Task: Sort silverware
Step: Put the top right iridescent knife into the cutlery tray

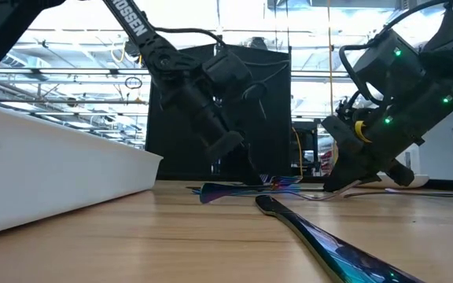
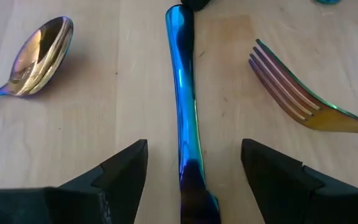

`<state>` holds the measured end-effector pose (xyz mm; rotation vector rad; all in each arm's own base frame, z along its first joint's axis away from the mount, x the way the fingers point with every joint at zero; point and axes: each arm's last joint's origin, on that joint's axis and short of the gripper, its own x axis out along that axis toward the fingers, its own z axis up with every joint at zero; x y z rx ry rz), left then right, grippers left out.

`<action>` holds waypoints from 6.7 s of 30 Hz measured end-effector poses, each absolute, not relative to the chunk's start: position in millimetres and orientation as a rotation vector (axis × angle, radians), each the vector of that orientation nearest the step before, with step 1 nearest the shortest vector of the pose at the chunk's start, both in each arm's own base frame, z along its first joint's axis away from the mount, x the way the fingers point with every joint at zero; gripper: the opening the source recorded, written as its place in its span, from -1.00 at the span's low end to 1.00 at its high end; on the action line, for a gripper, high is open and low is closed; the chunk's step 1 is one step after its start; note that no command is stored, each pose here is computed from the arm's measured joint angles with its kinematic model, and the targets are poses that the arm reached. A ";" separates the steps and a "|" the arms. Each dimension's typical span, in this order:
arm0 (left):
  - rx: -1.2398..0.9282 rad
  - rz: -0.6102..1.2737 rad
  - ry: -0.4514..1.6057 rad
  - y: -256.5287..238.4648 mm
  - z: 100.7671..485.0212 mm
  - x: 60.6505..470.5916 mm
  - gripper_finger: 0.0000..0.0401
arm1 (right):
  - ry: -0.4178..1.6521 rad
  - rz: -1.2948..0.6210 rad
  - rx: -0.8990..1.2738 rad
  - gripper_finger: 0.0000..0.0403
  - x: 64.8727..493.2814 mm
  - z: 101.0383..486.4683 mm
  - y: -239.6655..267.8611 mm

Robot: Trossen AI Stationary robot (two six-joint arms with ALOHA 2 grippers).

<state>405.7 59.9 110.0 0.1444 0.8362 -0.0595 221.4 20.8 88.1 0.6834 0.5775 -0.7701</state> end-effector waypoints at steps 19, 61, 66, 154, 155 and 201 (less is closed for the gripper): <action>-0.009 -0.120 0.828 72.6 108.3 402.5 0.29 | 0.557 -0.740 0.671 -1.00 221.7 94.6 21.0; -0.031 -0.107 0.831 73.6 107.7 402.0 0.30 | 0.373 -0.794 0.684 -1.00 231.4 97.0 21.1; -0.031 -0.107 0.831 73.6 107.5 402.1 0.30 | 0.394 -0.813 0.684 -1.00 230.5 91.1 20.9; 0.001 -0.088 0.851 88.7 106.1 397.3 -0.74 | 0.476 -0.876 0.763 -1.00 226.1 71.5 21.5; 0.001 -0.088 0.851 88.7 106.1 397.3 -0.74 | 0.475 -0.874 0.759 -1.00 226.1 71.6 21.5; 0.002 -0.114 0.823 86.7 123.5 396.8 -0.75 | 0.349 -0.820 0.576 -1.00 220.6 107.6 34.9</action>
